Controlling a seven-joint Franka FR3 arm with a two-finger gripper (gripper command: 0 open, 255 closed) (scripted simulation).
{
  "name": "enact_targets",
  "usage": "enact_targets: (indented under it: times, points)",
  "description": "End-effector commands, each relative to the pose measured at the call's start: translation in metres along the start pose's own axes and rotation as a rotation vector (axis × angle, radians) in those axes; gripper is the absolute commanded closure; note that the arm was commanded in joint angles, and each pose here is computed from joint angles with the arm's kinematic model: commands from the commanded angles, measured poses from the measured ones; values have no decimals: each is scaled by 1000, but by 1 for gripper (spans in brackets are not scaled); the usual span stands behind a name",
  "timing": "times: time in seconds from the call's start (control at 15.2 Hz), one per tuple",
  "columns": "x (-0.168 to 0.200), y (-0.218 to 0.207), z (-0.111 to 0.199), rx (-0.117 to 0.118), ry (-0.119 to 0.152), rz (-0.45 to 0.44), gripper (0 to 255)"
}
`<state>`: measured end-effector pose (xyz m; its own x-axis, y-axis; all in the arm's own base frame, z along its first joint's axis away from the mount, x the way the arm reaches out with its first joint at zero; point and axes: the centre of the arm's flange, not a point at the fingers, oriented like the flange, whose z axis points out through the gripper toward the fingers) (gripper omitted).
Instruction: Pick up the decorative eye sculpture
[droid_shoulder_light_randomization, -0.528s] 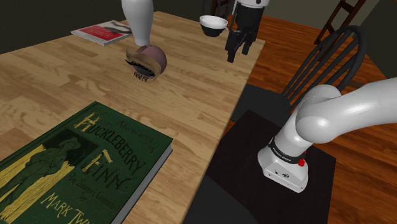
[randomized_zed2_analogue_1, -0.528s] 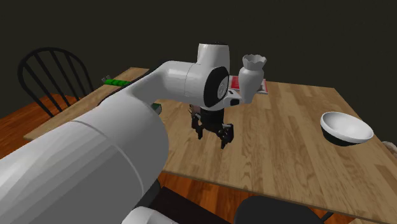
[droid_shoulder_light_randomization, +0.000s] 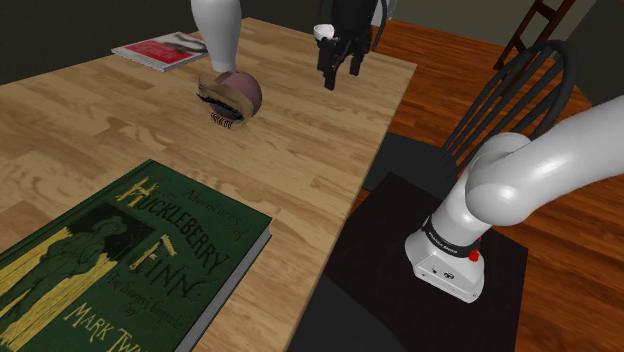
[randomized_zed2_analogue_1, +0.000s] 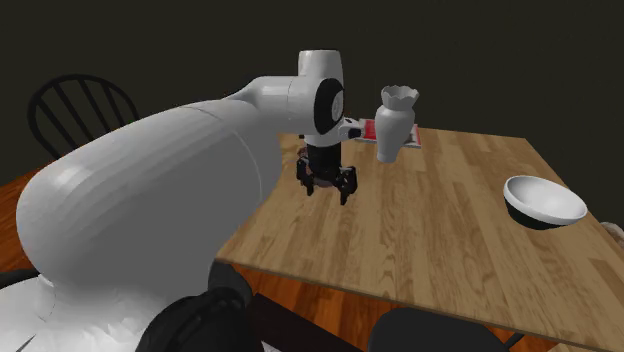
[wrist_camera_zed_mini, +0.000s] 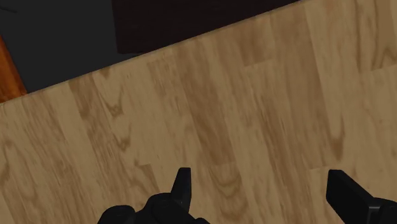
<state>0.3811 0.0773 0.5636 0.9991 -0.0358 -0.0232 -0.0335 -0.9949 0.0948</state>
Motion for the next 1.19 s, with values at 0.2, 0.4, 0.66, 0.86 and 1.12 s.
enact_targets:
  times: [0.2, 0.4, 0.66, 0.86, 1.12]
  points:
    - [52, -48, -11, -41, 0, -37, 0]
    - [82, -78, -17, -66, 0, -58, 0]
    - [120, -118, -24, -100, 0, -87, 0]
    - [148, -149, -29, -125, 0, -109, 0]
    - [184, -192, -33, -158, 0, -138, 0]
